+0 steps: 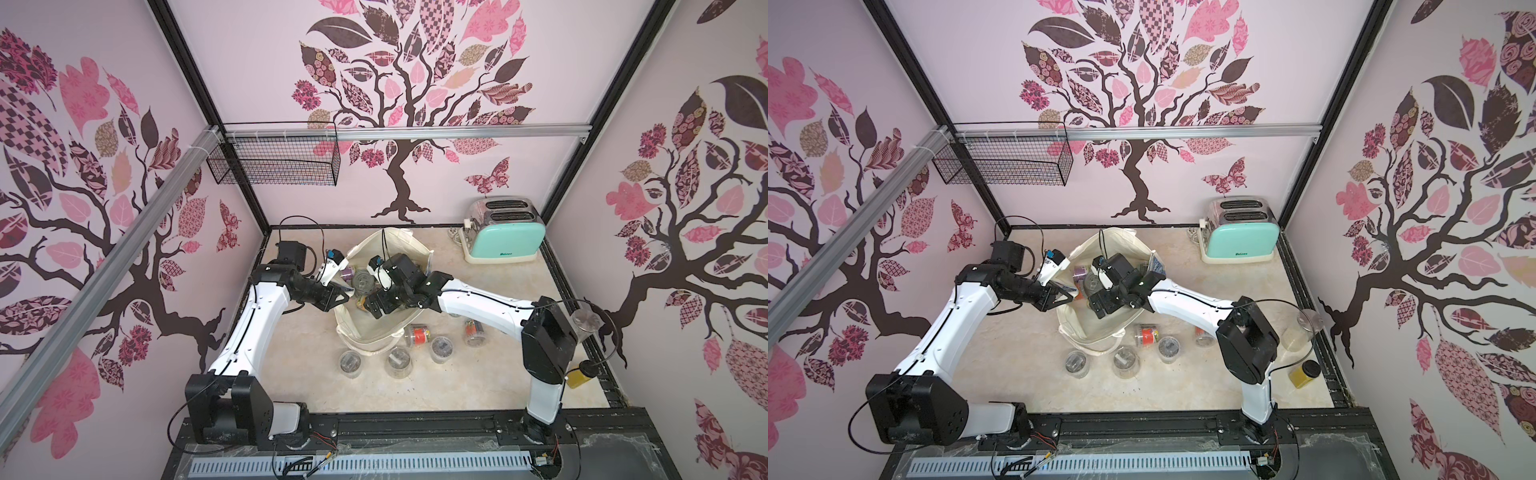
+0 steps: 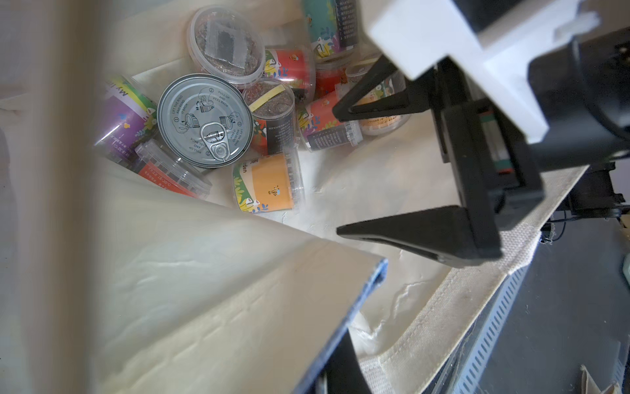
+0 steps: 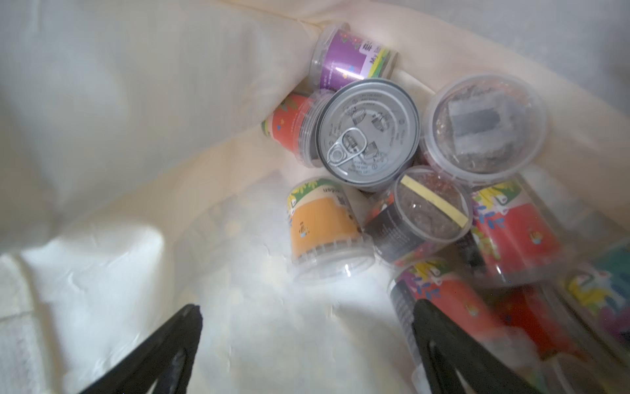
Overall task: Take out the seed jars from the canvas bag
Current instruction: Pick up the seed jar from the canvas bag.
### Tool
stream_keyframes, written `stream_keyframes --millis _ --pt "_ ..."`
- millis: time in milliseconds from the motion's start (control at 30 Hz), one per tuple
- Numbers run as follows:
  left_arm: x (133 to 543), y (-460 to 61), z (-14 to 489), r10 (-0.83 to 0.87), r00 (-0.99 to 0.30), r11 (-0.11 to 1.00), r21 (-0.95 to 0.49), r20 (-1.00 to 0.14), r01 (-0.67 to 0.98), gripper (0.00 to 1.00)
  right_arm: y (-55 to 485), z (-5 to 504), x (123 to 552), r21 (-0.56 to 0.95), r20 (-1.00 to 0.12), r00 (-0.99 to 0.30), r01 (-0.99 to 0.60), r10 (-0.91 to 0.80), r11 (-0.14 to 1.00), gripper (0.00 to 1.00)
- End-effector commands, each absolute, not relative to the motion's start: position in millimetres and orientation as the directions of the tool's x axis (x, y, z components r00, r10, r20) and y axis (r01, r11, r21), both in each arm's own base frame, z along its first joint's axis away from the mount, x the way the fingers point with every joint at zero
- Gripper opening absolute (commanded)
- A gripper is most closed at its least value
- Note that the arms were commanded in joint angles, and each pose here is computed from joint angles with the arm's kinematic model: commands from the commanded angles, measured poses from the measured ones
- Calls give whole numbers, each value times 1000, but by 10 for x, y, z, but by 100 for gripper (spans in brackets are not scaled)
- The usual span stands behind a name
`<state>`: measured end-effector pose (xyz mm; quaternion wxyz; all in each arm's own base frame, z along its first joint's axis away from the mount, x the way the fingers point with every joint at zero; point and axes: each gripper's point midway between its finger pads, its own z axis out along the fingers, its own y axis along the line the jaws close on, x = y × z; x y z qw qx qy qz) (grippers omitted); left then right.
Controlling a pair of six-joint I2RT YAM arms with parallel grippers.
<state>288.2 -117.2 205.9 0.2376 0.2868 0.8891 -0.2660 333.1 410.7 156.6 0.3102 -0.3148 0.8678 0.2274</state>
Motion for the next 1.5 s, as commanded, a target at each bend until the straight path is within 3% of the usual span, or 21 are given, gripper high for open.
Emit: stream_keyframes --millis 0,400,967,1300,1467 --pt "2729 -1218 1981 379 -763 678 -405 -523 614 0 4178 1366 3423 204 -658 -634 -670 -406 714 98" --pt "2741 -1220 2026 371 -762 681 -403 -531 612 0 4264 958 3424 222 -621 -652 -678 -434 701 96" --pt "2676 -1229 2060 379 -746 669 -395 -547 629 0 4184 650 3633 85 -613 -616 -674 -495 734 97" --pt "2661 -1216 2074 386 -740 671 -382 -551 635 0 4293 564 3576 224 -579 -687 -652 -439 725 94" --pt "2656 -1220 2070 386 -737 668 -383 -554 638 0 4270 483 3570 211 -574 -688 -647 -444 732 93"
